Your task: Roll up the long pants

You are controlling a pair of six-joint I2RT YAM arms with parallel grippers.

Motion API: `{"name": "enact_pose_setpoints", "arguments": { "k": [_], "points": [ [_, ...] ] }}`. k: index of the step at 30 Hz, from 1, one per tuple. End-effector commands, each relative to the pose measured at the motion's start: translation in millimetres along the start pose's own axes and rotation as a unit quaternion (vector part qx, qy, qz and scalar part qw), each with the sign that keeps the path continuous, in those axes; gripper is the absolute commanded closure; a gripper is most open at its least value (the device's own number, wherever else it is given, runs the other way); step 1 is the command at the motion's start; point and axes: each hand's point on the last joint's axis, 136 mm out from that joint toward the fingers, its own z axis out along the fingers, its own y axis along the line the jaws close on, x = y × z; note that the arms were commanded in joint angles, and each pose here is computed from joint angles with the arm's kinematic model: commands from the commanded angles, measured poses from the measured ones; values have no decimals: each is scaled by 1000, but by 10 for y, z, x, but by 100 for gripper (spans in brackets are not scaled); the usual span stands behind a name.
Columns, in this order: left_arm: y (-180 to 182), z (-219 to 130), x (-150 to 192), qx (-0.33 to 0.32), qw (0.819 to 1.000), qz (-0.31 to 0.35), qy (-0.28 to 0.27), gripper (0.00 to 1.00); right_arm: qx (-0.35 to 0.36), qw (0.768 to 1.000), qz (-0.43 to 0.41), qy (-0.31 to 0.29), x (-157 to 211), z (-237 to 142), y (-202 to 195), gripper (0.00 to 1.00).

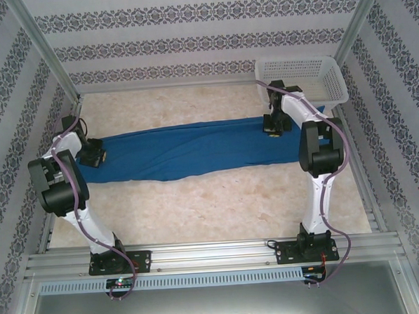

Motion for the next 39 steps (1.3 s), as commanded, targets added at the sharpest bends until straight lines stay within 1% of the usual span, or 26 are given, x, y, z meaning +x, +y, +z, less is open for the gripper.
{"name": "enact_pose_setpoints", "arguments": {
  "k": [1, 7, 14, 19, 26, 30, 32, 36, 39],
  "points": [
    [-144, 30, -76, 10, 1000, 1, -12, 100, 24, 1000, -10, -3, -38, 49, -77, 100],
    [-75, 108, -112, -20, 1000, 3, -10, 100, 25, 999, -28, 30, 220, 181, -17, 100],
    [143, 126, -80, -54, 999, 0, -8, 100, 25, 997, -17, 68, 698, 328, -98, 100],
    [260, 214, 22, -60, 998, -6, 15, 100, 34, 996, -13, 79, 946, 301, -180, 100],
    [575, 265, 179, -88, 995, -26, 33, 100, 53, 995, -12, 85, 1192, 235, -289, 100],
    [838, 208, 258, -114, 992, -46, 42, 100, 66, 992, -10, 103, 1359, 253, -368, 100],
    [975, 136, 267, -128, 990, -51, 36, 100, 72, 992, -9, 105, 1433, 236, -409, 100],
    [1215, -110, 176, -142, 988, -61, 8, 100, 86, 990, -5, 110, 1553, 205, -508, 100],
    [1223, -269, 65, -128, 990, -64, -7, 100, 81, 992, 1, 99, 1514, 90, -505, 100]
  ]
}}
